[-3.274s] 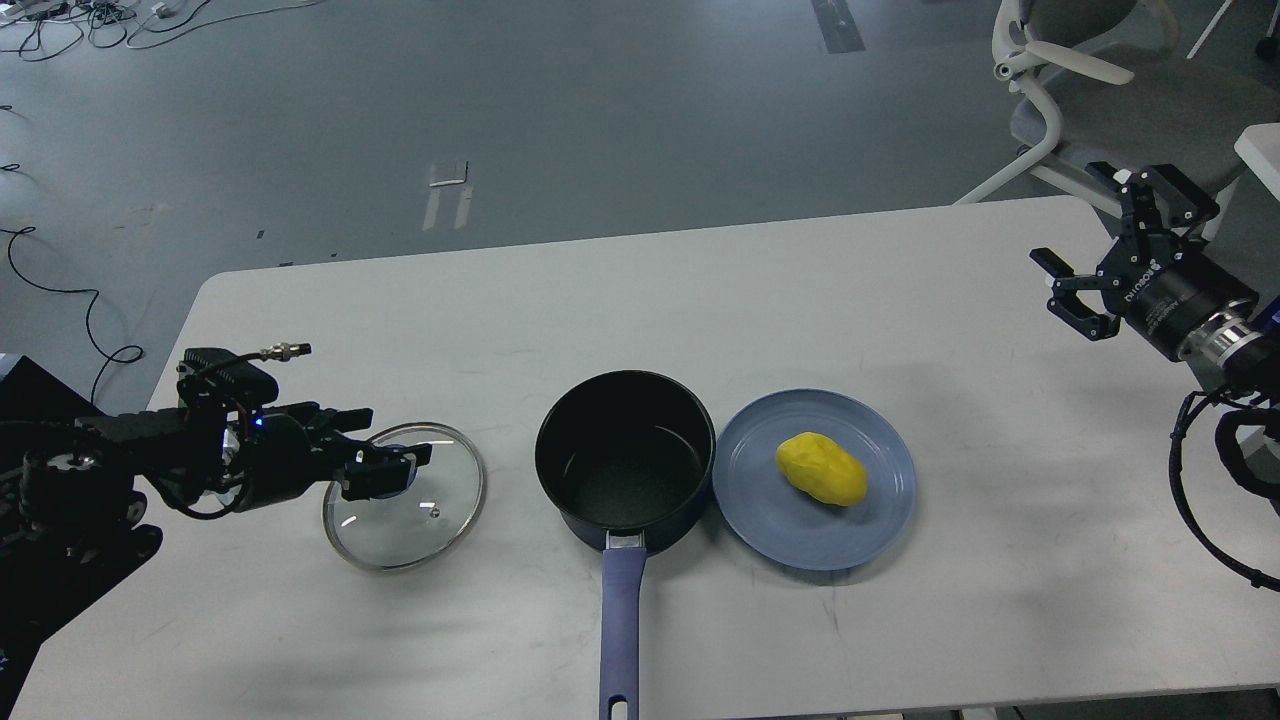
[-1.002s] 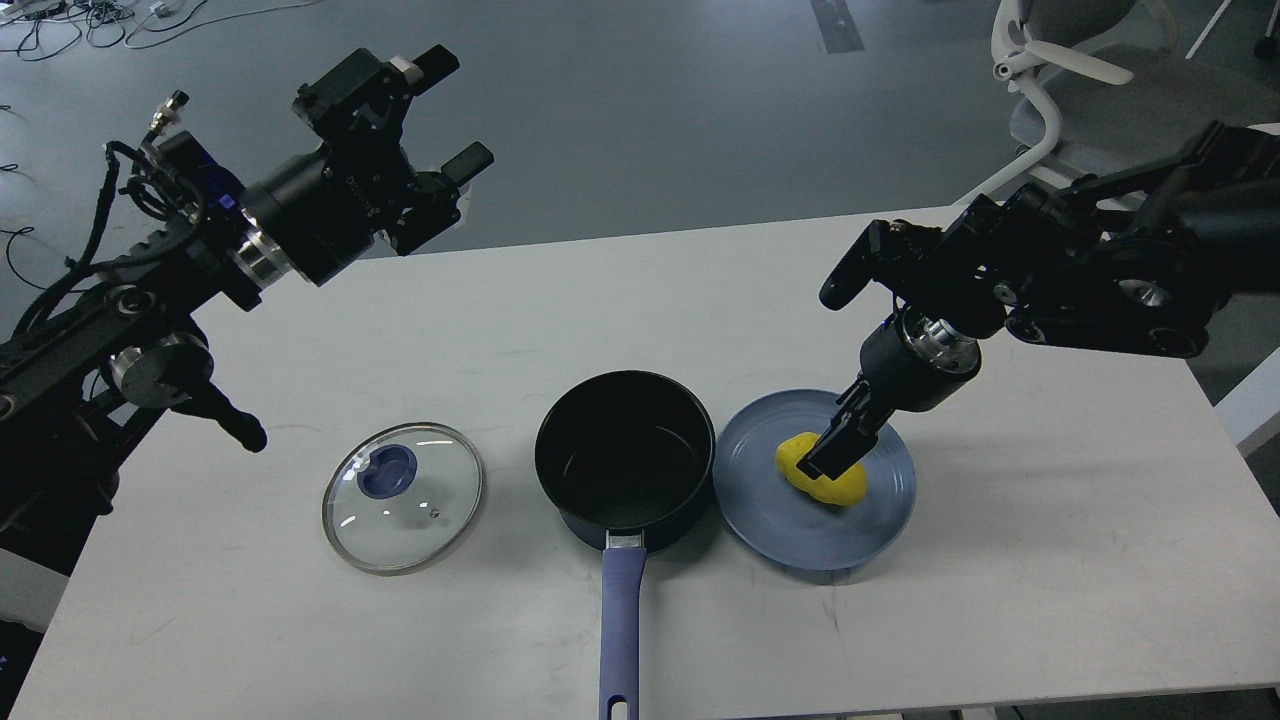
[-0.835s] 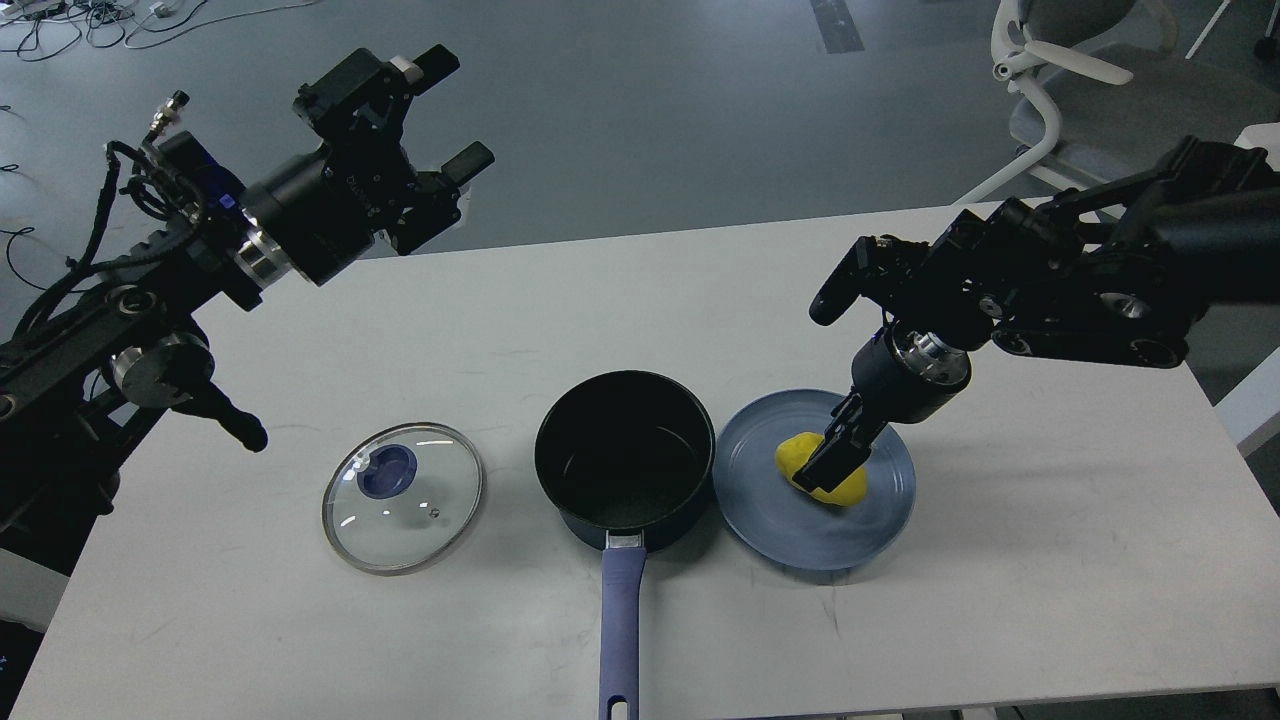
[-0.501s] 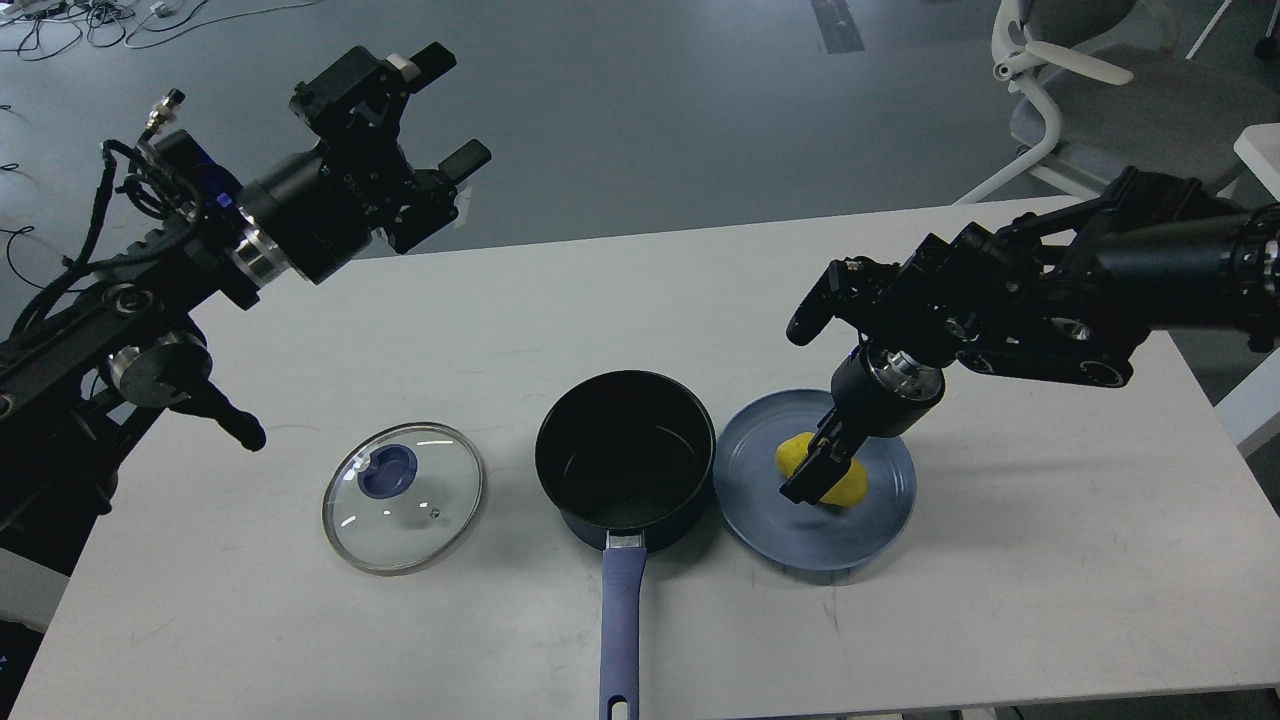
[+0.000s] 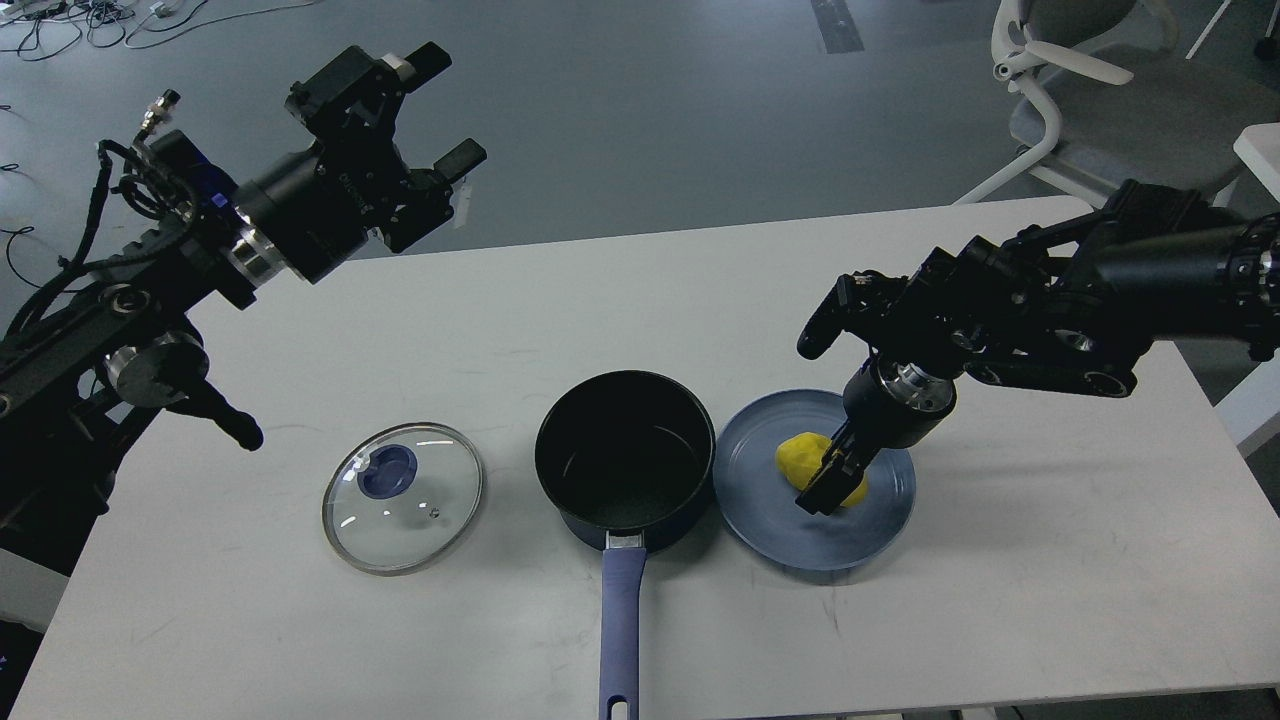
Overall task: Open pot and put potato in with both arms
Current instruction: 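Close the right gripper on the yellow potato, then lift the potato and carry it over the open pot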
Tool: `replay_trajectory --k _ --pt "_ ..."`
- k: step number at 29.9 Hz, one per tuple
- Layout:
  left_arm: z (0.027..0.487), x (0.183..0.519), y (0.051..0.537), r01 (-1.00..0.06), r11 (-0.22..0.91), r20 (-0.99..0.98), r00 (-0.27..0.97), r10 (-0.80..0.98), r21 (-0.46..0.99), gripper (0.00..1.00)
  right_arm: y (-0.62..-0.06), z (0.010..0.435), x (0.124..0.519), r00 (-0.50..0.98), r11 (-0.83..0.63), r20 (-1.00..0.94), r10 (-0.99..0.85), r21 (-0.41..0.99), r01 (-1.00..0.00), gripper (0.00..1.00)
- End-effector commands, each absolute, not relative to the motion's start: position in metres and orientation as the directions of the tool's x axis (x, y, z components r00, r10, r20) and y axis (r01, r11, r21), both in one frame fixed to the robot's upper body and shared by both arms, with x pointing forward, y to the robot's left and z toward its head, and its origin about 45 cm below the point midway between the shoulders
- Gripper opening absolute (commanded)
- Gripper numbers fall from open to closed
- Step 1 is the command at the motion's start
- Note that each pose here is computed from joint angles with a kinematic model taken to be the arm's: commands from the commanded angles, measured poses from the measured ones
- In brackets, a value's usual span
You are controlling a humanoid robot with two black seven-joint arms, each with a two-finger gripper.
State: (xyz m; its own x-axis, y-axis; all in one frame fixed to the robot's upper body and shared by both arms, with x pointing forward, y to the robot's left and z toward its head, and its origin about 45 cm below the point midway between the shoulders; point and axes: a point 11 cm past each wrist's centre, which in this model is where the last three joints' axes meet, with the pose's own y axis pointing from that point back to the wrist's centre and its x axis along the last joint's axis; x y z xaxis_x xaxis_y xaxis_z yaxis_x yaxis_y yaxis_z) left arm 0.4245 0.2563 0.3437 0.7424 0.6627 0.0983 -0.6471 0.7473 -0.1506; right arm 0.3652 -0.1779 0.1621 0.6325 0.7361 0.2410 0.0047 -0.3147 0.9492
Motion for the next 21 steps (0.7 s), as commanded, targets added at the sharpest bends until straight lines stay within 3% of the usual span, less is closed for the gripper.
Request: replay_trajectory --k 1,3,6,13,21 --pt "0.347 0.425 0.256 -0.648 0.745 0.098 0.740 0.665 -0.161 0.97 -0.177 0.162 0.366 0.630 -0.313 0.241 0.738 0.950 0.003 0.50" --pt "0.347 0.425 0.256 -0.647 0.746 0.097 0.741 0.664 -0.161 0.97 -0.177 0.163 0.367 0.630 -0.313 0.243 0.738 0.950 0.000 0.35" --pt "0.346 0.425 0.256 -0.647 0.745 0.096 0.741 0.664 -0.160 0.97 -0.178 0.165 0.368 0.630 -0.312 0.245 0.737 0.950 -0.004 0.30" --pt "0.346 0.425 0.257 -0.647 0.746 0.097 0.742 0.664 -0.159 0.97 -0.186 0.195 0.380 0.624 -0.319 0.281 0.729 0.946 -0.053 0.28" --pt "0.345 0.424 0.256 -0.644 0.749 0.094 0.745 0.660 -0.159 0.97 -0.182 0.275 0.391 0.569 -0.380 0.390 0.724 0.914 -0.144 0.29"
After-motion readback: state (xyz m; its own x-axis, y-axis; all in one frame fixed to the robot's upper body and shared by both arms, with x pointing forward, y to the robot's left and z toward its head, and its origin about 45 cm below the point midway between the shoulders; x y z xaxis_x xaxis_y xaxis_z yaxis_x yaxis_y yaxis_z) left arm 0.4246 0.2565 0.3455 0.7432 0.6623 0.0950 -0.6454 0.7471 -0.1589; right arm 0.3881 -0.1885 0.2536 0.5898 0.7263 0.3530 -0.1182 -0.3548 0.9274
